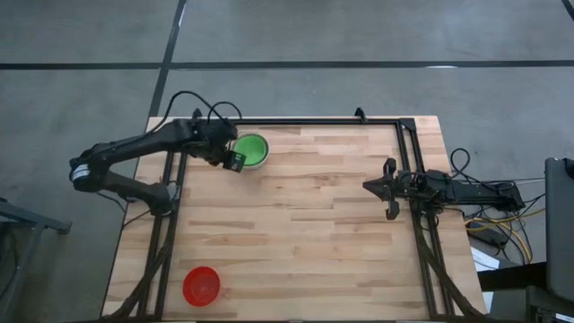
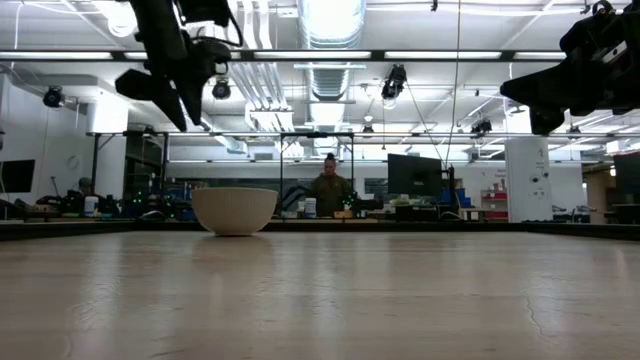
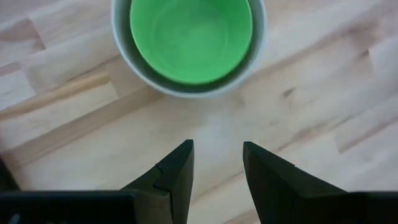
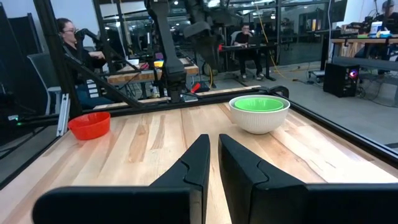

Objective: Nest bowls inside each other
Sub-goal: Stack the orange bowl on the green bowl

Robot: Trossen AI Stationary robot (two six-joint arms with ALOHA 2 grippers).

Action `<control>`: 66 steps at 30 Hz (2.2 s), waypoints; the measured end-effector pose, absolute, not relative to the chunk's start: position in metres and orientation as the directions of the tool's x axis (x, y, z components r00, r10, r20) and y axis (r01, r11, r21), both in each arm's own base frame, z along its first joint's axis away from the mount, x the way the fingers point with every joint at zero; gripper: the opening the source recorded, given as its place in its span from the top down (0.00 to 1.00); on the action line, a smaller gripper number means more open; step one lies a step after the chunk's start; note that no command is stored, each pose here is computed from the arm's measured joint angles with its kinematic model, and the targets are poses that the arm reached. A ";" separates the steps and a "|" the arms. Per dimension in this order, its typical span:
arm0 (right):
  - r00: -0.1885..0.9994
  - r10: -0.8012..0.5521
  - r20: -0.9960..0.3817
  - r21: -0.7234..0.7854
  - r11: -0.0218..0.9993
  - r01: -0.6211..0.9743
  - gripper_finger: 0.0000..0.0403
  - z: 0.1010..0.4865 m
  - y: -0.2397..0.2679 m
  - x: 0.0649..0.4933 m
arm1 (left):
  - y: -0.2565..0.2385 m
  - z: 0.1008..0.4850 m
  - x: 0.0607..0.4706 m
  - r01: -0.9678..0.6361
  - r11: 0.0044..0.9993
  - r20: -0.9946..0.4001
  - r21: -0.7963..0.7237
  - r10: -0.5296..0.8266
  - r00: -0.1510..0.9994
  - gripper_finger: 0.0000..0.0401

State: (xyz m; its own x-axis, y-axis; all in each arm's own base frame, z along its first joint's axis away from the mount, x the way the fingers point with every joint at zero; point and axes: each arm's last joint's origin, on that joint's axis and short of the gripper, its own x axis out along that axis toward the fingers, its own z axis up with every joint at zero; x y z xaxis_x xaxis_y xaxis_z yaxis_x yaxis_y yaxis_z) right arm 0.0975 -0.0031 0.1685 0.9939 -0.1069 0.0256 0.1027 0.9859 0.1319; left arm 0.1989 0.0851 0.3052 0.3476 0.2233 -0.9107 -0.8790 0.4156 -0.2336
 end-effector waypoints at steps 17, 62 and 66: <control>0.994 -0.107 0.026 0.131 0.986 0.102 0.92 0.168 -0.003 0.098 | 0.028 0.316 0.186 -0.771 0.616 -0.912 -0.164 0.204 0.357 0.64; 0.994 -0.106 0.025 0.131 0.986 0.102 0.92 0.168 -0.003 0.098 | -0.122 0.268 0.132 -0.167 0.953 -0.885 -0.254 -0.159 0.439 0.64; 0.994 -0.106 0.025 0.131 0.986 0.102 0.92 0.168 -0.003 0.098 | -0.128 0.261 0.128 -0.113 0.954 -0.883 -0.279 -0.209 0.420 0.64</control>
